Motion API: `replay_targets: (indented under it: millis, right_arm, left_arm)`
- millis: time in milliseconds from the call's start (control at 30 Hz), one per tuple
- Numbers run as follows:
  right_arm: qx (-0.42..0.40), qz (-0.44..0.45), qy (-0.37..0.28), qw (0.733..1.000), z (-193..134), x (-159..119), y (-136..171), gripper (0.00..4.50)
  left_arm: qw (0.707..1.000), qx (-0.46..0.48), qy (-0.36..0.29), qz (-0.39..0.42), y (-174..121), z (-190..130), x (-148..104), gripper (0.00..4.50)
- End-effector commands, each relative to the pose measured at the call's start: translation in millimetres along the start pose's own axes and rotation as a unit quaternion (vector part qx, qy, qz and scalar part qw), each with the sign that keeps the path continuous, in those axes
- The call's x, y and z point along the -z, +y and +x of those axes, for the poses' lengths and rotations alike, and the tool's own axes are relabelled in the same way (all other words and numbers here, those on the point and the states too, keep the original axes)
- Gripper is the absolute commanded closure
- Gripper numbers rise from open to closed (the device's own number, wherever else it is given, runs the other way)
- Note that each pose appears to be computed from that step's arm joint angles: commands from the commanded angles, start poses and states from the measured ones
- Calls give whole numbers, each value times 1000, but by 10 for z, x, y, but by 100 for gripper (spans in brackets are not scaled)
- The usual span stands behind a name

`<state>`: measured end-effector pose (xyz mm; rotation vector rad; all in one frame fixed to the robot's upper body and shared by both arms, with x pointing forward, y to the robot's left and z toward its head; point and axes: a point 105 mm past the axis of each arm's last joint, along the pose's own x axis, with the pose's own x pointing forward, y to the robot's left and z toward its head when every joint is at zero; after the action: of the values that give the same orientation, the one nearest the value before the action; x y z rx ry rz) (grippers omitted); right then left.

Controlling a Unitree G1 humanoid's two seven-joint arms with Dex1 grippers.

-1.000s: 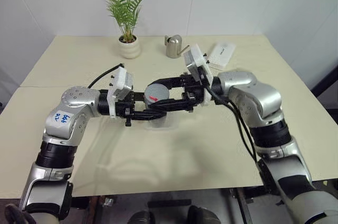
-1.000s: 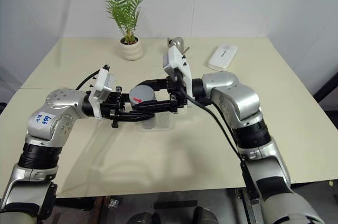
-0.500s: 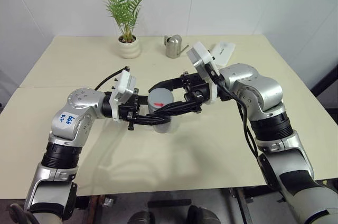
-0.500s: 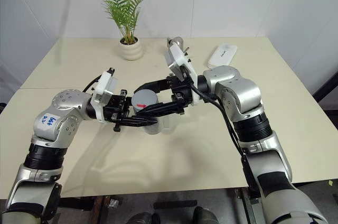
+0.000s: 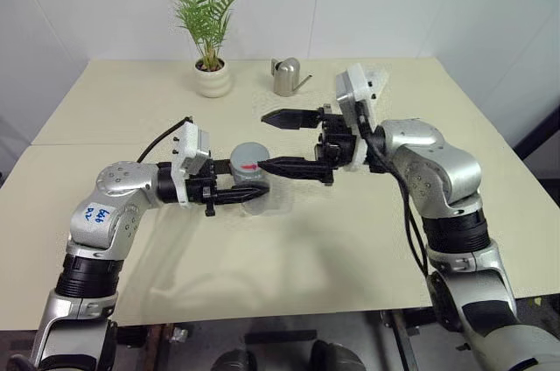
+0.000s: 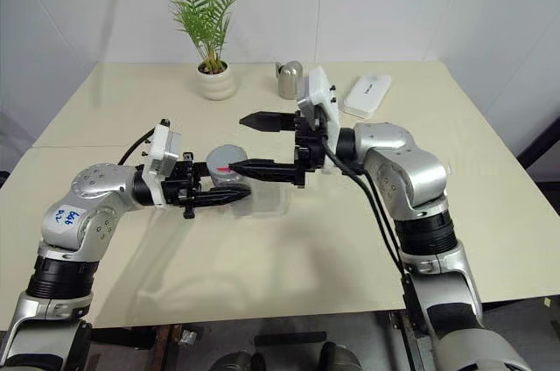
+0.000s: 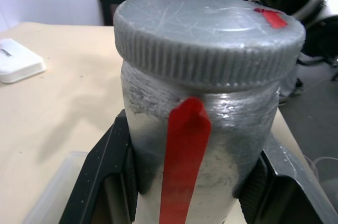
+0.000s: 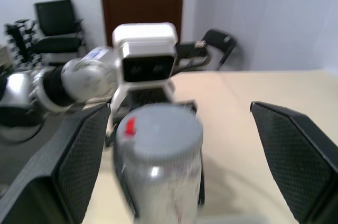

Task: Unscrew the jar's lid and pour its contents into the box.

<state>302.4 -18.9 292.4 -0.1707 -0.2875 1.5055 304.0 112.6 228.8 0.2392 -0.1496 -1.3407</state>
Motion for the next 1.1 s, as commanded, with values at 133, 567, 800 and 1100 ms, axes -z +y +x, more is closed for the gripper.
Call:
replay_targets:
  millis: [133,567,800,1100]
  right_arm:
    - [27,-28,5,999,279,-5,12,2]
    - [35,-38,13,999,293,42,-87,2]
    - [40,-55,11,998,54,2,-198,2]
    - [67,-45,34,996,-370,54,-429,2]
  left_arm:
    - [999,-17,-18,28,27,74,-89,259]
    - [1000,-14,-17,18,-19,60,-70,259]
    - [1000,-15,-16,20,-29,4,-89,259]
    - [999,-15,-20,21,-19,-25,-104,259]
